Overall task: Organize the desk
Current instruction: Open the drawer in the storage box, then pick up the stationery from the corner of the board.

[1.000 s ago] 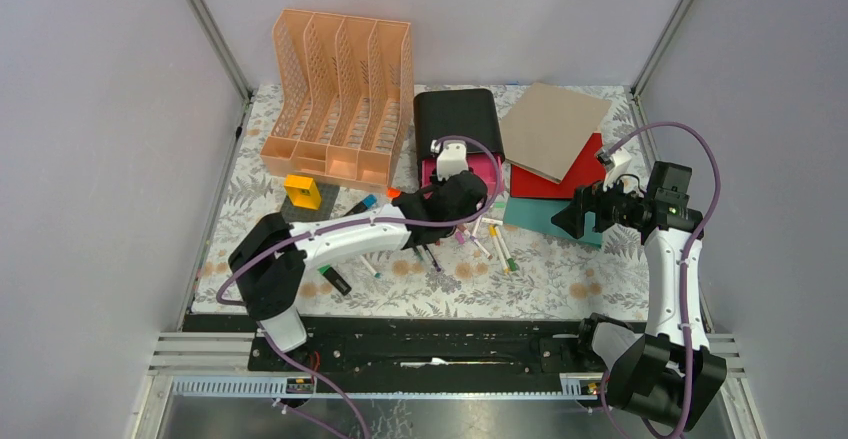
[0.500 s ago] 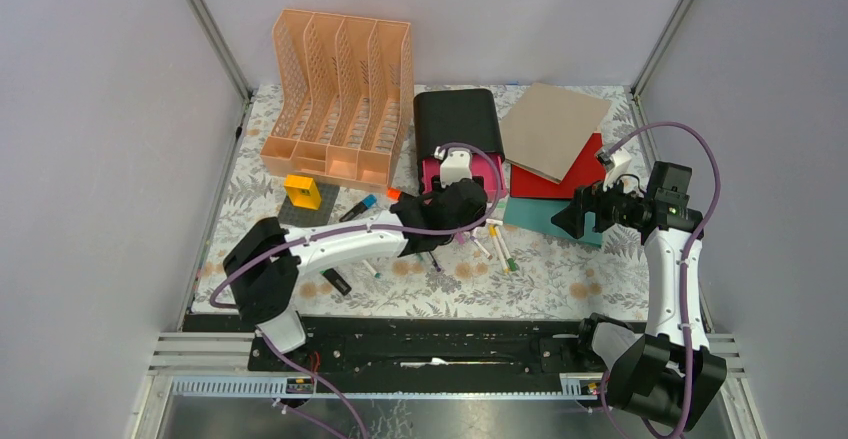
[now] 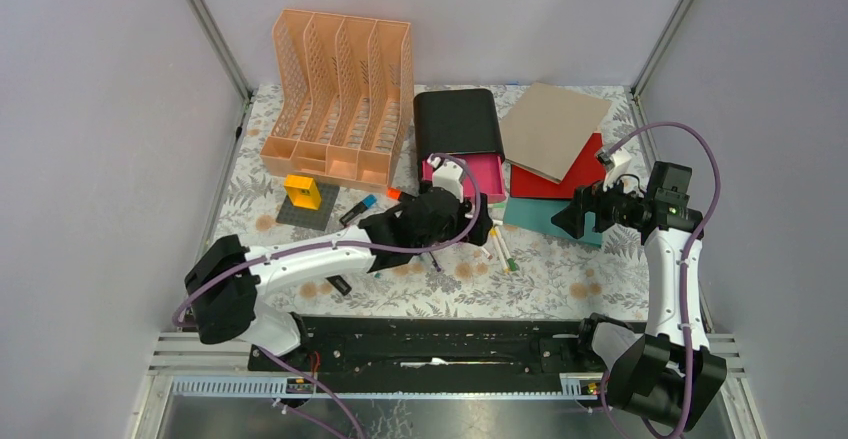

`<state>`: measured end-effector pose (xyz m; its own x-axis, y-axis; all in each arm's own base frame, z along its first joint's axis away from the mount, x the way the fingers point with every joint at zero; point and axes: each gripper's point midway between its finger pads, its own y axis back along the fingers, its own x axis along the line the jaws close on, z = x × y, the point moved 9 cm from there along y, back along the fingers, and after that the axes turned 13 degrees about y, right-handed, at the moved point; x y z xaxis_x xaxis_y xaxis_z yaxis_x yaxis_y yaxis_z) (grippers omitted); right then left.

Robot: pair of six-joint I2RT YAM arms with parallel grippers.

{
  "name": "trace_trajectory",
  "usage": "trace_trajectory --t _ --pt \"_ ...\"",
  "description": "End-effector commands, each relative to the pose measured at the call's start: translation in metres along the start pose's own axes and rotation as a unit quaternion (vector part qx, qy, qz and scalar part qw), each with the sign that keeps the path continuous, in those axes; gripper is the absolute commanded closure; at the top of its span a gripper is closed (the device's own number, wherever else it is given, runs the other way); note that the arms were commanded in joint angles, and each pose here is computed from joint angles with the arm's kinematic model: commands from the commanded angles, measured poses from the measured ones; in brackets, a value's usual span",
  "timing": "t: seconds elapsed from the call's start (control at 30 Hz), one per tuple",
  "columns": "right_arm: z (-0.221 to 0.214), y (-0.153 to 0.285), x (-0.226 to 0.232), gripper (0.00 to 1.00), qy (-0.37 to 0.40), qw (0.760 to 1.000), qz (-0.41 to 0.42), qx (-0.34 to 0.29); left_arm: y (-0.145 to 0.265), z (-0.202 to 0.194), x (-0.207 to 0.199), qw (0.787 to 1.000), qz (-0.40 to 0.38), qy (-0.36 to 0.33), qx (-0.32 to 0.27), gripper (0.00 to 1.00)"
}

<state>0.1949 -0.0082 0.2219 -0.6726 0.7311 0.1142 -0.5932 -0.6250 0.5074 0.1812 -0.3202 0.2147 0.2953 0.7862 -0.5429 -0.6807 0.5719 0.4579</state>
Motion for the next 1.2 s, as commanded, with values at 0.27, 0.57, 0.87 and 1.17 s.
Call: trace_trajectory --t 0.27,0.57,0.87,1.17 --pt "0.002 0.001 0.000 0.00 0.015 1.000 -0.005 -0.005 0.054 -0.004 0.007 0.990 -0.139 -0.026 0.005 0.01" --pt "0.001 0.001 -0.001 0.00 0.019 1.000 -0.011 -0.002 0.082 -0.025 0.048 0.993 -0.118 -0.001 0.016 0.01" --pt "0.002 0.002 -0.001 0.00 0.022 1.000 -0.013 -0.001 0.079 -0.044 0.083 0.998 -0.052 0.042 0.011 0.01" --pt "0.001 0.002 -0.001 0.00 0.022 1.000 -0.013 -0.001 0.065 -0.042 0.108 0.997 -0.010 0.081 0.000 0.01"
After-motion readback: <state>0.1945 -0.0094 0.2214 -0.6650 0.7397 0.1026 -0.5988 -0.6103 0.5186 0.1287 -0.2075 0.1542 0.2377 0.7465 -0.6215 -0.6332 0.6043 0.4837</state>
